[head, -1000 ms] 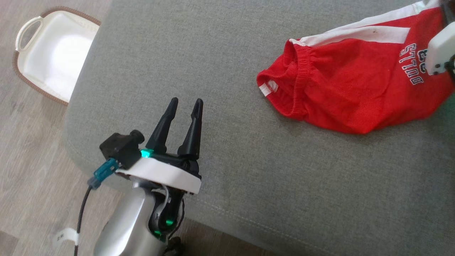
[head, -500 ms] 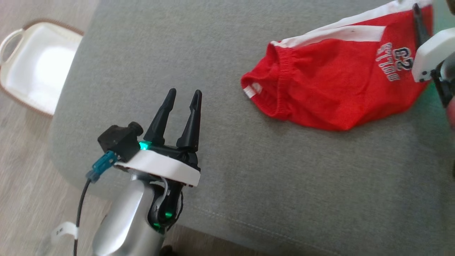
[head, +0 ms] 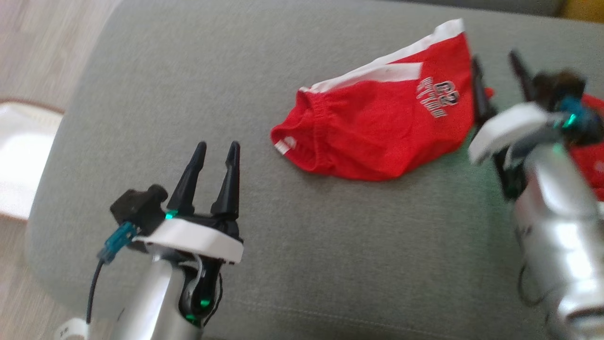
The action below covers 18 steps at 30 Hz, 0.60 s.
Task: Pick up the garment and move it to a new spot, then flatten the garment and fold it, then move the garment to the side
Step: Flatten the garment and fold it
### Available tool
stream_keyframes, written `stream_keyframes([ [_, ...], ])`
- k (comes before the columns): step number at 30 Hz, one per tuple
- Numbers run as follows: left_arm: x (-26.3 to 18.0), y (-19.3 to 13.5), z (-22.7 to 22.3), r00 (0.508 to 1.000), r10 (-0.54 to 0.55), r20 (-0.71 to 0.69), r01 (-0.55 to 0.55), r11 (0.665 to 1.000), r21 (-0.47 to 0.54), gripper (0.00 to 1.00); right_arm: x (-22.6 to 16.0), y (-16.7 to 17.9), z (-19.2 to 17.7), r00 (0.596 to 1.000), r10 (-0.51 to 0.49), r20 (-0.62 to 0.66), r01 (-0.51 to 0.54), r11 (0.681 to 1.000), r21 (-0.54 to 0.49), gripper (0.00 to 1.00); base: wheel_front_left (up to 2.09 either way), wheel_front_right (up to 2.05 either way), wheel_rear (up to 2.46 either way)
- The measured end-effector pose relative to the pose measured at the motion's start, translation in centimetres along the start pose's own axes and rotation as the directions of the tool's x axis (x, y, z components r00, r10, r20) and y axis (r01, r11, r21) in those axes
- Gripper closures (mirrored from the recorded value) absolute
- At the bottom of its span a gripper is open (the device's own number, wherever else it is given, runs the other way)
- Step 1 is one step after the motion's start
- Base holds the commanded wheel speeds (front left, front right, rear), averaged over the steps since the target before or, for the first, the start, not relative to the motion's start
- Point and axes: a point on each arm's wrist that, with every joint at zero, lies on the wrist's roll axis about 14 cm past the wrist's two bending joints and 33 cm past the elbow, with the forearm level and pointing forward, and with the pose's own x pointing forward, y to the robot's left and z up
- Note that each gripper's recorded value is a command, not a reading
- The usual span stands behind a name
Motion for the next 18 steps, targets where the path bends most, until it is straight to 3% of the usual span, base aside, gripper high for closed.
stream_keyframes([
  [10,-1.5,-1.3,0.2,0.999,-0.038,0.01,0.038,0.999,-0.011,0.0,-6.5,1.5,-0.5,0.998,-0.029,0.059,0.023,0.995,0.094,0.0,0.0,0.0,0.0],
  [18,-2.7,-0.3,0.4,1.0,-0.006,0.013,0.006,1.0,-0.003,0.0,-5.8,4.4,1.4,0.995,0.04,0.092,-0.049,0.995,0.09,0.0,0.0,0.0,0.0],
])
